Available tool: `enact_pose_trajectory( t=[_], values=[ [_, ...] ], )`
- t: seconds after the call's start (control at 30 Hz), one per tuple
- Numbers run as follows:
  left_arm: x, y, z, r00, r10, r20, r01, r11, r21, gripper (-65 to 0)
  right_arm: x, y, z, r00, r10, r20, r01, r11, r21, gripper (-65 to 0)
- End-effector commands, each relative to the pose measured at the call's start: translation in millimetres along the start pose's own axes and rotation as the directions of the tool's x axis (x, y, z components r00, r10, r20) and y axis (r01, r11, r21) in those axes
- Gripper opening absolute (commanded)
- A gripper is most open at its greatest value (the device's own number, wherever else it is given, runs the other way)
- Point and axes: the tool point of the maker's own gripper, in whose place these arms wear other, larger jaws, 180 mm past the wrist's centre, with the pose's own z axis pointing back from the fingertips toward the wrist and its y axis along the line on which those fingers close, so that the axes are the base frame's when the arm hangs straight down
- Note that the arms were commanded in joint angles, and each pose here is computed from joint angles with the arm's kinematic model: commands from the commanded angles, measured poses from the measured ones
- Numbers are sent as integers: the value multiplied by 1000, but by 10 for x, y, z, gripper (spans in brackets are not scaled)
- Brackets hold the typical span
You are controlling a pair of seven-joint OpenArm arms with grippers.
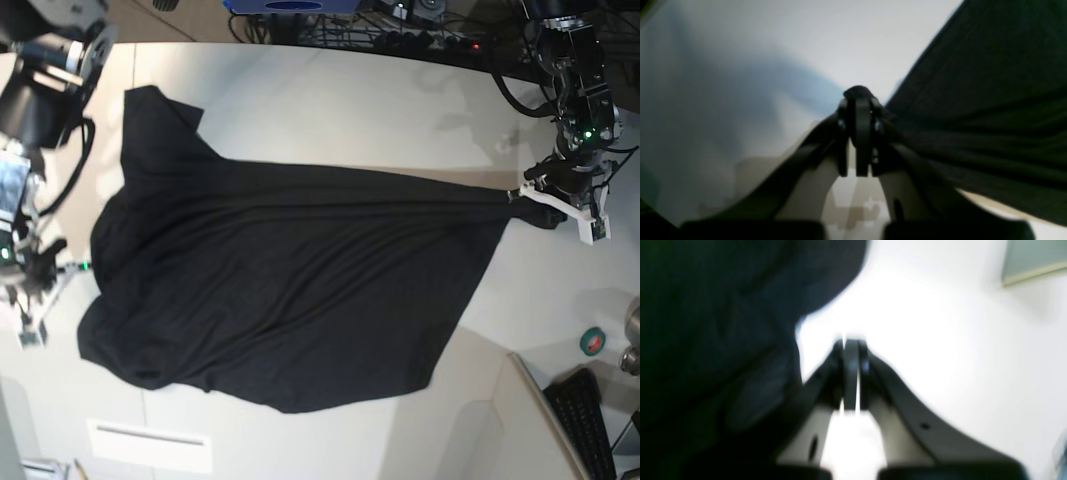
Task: Layout the t-shirt on the table in an organized manner, then fold the t-shirt properly
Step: 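Release the shirt with the right gripper and move it to another edge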
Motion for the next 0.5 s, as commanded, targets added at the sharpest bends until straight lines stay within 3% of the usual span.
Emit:
enact_pose_trajectory(
  t=[0.0, 0.07, 0.17, 0.23, 0.33, 0.47],
  values=[
    [179, 48, 17, 999, -8, 53, 8, 1000, 12, -650, -33, 19, 141, 1000, 14, -4, -14, 1000, -1, -650],
    [184, 46, 19, 998, -8, 54, 8, 1000, 12, -650, -316, 75, 337, 998, 18, -67, -17, 1000, 6, -624],
    [198, 43, 16, 998, -8, 57, 7, 1000, 11, -650, -733, 312, 622, 992, 37, -123, -25, 995, 100, -314],
    [204, 41, 15, 998, -7, 58, 7, 1000, 11, -650, -993, 484, 767, 987, 62, -150, -34, 982, 183, -228],
    [206, 18, 10, 998, -10, 58, 9, 1000, 6, -650, -1341, 680, 901, 977, 74, -202, -19, 965, 263, -245],
    [205, 12, 9, 998, -10, 58, 10, 1000, 5, -650, -1635, 879, 994, 964, 67, -259, 15, 953, 304, -261]
  ],
)
